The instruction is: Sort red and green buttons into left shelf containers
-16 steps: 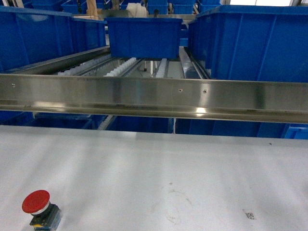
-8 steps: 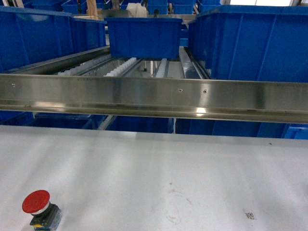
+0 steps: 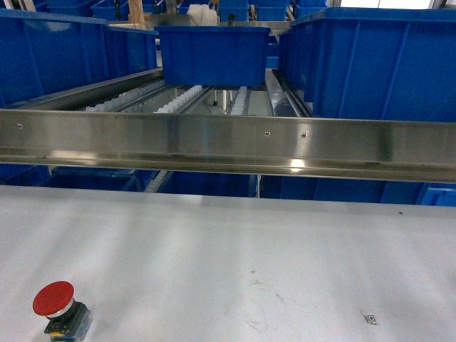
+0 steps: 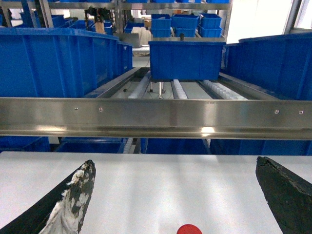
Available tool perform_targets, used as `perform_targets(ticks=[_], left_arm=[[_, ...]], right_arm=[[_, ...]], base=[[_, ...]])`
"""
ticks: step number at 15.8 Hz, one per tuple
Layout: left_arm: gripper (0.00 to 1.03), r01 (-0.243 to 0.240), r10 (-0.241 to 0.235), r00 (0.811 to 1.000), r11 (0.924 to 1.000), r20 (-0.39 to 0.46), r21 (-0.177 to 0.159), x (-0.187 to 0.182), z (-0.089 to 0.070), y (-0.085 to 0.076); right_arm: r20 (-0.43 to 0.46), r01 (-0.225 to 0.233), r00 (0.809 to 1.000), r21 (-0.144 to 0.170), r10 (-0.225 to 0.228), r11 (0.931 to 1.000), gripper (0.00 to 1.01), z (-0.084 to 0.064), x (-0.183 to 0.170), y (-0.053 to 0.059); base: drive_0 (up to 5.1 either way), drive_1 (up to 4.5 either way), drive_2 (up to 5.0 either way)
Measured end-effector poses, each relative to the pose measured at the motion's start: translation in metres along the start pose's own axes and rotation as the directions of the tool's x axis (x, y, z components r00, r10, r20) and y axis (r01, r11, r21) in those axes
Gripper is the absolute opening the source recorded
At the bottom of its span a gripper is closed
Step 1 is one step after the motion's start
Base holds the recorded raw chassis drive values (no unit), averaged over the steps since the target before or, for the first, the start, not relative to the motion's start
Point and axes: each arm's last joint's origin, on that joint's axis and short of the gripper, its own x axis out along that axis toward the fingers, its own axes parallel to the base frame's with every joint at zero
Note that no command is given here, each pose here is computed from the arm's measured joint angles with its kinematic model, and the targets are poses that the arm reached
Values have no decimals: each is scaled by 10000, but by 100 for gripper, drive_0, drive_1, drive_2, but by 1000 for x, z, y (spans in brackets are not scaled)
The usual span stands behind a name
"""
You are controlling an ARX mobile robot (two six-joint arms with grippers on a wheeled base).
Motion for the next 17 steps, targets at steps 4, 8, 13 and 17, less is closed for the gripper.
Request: perform_targets(ticks=[4,8,13,17], left_arm=[[98,133,-133,9994,9999,319,9,12,6,2],[98,661,-654,9942,9978,-851,54,51,-5,-1],[98,1574,-1418,9224,9874,-3592,143,124,-23,-18],[98,1882,-1692,8600,9821,-4815,-90,154,-35,-25]], right_arm=[[324,-37,9995,-172,42,9998,98,6,17,-2],[-743,64,9972,-511,-102,9987,98,-2,60,-8],[-3472,-48,9372,-1063,-325,9943,98,-28,141,-15],[-5774,-225,8151,-1136,-475,9933,98,-68,168,-31]], base=[[0,0,0],[0,0,0],[0,0,0],[0,0,0]])
